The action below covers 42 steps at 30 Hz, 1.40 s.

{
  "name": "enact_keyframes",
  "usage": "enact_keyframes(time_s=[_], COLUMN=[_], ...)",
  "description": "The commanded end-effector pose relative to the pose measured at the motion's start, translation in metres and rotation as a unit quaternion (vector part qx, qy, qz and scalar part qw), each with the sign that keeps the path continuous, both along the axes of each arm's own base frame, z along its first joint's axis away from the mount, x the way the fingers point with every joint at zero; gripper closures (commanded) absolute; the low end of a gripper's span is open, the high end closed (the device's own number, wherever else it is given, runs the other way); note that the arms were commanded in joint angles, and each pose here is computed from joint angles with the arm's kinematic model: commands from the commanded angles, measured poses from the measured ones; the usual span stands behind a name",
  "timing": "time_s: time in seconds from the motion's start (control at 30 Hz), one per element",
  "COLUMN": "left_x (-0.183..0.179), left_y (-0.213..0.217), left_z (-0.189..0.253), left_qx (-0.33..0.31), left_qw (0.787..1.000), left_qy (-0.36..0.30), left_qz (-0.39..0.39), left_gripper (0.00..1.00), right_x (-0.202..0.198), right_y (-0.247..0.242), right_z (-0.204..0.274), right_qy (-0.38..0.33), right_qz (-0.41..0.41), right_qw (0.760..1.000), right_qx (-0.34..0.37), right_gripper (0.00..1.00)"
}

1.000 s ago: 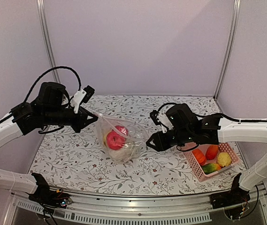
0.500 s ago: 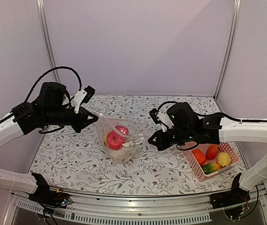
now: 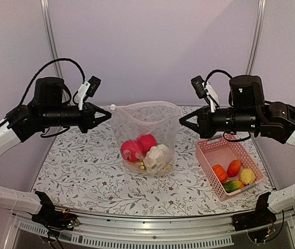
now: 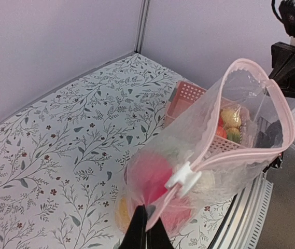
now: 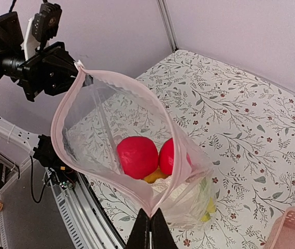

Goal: Place the food in the zip-top bag and seal the zipper
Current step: Adjust the zipper food storage bag at the center of the board, then hold the zipper from the zipper food storage bag.

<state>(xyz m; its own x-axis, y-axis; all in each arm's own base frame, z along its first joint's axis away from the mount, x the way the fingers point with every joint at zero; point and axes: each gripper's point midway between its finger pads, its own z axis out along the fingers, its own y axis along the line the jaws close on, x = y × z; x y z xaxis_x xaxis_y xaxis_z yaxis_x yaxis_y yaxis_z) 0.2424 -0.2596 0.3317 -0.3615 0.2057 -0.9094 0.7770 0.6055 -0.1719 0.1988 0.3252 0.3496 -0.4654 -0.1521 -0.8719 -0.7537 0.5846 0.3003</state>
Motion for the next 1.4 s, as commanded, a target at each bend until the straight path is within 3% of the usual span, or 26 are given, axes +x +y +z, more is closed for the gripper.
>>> enact_keyframes(time_s=[0.0, 0.43, 0.47, 0.5, 0.6, 0.7, 0.9, 1.03, 1.37], left_x=[-0.001, -0.021, -0.022, -0.023, -0.024, -0.027, -0.027, -0.03, -0.036], left_y=[-0.008, -0.037, -0.039, -0.041, -0.047, -0.051, -0.048, -0.044, -0.04], left_z=[0.01, -0.022, -0.022, -0.023, -0.03, -0.04, -0.041, -0.036, -0.035], left_qx=[-0.024, -0.034, -0.038, -0.04, -0.037, -0.033, -0.034, -0.039, -0.042], left_qw=[0.999, 0.99, 0.988, 0.987, 0.983, 0.979, 0.981, 0.982, 0.982], left_qy=[0.004, 0.056, 0.058, 0.063, 0.085, 0.105, 0.099, 0.09, 0.093], left_qz=[-0.022, -0.127, -0.135, -0.141, -0.158, -0.172, -0.164, -0.16, -0.16], left_gripper=[1.0, 1.0, 1.0, 1.0, 1.0, 1.0, 1.0, 1.0, 1.0], right_x=[-0.003, -0.006, -0.006, -0.007, -0.012, -0.015, -0.018, -0.022, -0.026], right_y=[-0.012, -0.053, -0.055, -0.057, -0.061, -0.065, -0.048, -0.015, 0.072], right_z=[-0.018, -0.055, -0.054, -0.054, -0.04, -0.019, 0.019, 0.033, 0.022], right_qy=[0.005, 0.032, 0.032, 0.034, 0.03, 0.018, -0.02, -0.042, -0.059], right_qz=[-0.007, -0.072, -0.075, -0.078, -0.072, -0.062, -0.022, 0.019, 0.103], right_qw=[0.999, 0.995, 0.995, 0.995, 0.995, 0.996, 0.996, 0.996, 0.988], right_qx=[-0.041, -0.064, -0.062, -0.061, -0.055, -0.063, -0.079, -0.08, -0.102], right_gripper=[1.0, 0.99, 0.94, 0.83, 0.35, 0.22, 0.17, 0.2, 0.25])
